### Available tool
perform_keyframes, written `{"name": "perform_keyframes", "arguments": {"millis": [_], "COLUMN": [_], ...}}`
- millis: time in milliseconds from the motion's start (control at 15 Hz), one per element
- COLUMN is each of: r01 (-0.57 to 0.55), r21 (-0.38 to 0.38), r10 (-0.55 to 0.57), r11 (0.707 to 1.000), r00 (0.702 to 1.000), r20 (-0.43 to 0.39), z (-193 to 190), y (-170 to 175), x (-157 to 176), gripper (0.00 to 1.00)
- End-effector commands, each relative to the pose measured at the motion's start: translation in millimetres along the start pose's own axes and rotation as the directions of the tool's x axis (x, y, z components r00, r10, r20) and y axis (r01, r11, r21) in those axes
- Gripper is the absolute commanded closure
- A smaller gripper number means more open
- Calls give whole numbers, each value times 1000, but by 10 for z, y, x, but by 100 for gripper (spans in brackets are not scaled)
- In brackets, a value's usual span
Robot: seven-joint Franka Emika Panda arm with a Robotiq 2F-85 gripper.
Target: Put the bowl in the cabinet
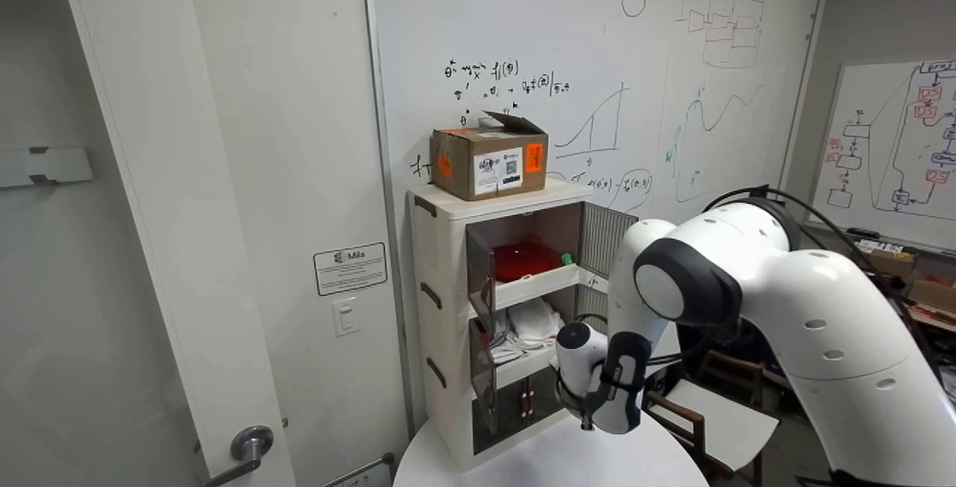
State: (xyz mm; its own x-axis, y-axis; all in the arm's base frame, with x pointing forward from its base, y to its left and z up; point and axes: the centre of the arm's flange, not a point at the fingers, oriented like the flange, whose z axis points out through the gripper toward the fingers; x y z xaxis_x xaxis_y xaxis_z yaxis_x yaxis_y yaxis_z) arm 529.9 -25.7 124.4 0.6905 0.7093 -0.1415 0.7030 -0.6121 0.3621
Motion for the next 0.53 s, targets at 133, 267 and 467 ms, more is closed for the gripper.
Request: {"name": "perform_keyframes", "arguments": {"millis": [133, 267, 467], "r01": [-5, -4, 14], "r21": [-112, -115, -101], "r10": [-8, -14, -33], "r11": [994, 993, 995], "r00": [993, 988, 983], "r20": [-115, -156, -183], "z": [-1252, -1578, -2014], "y": [362, 473, 629], "x": [-253, -297, -339], "gripper": [98, 98, 98]}}
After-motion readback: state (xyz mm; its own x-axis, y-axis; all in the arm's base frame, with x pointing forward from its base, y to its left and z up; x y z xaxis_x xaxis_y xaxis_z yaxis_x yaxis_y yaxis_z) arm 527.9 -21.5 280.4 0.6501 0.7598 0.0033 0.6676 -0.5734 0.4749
